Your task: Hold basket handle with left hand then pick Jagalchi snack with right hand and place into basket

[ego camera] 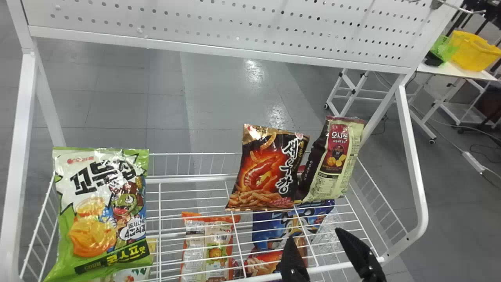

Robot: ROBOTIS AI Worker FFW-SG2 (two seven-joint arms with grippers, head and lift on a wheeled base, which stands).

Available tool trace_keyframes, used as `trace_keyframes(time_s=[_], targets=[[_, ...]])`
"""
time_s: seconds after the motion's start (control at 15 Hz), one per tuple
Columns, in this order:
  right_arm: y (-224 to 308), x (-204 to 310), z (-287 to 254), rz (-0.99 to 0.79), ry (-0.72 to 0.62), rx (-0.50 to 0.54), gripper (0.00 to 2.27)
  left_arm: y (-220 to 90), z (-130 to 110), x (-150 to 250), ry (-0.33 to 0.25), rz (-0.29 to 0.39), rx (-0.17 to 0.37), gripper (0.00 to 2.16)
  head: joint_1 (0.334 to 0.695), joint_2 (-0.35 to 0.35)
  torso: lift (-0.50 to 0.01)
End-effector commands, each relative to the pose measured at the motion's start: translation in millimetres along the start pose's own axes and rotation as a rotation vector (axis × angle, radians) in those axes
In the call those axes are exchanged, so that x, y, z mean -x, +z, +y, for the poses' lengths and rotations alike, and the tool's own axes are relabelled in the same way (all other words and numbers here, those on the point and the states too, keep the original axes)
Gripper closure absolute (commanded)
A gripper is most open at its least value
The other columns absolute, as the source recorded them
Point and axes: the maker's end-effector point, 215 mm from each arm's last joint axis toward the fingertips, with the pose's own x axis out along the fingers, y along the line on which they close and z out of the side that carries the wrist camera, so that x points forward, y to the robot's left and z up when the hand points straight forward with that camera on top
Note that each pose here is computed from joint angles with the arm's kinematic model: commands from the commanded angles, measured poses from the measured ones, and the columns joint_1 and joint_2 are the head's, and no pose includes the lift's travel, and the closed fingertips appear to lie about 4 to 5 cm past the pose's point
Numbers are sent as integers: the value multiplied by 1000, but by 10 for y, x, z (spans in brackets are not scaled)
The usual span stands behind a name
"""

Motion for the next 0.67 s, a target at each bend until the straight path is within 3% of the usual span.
trace_keyframes(time_s=[0.0, 0.6], targets=[[43, 13, 32, -6, 4, -2, 83, -5, -6, -3, -2, 1, 0, 1396, 695, -350, -10], [80, 18, 44, -10, 5, -4, 83, -23, -11, -18, -4, 7, 0, 1396, 695, -350, -10]])
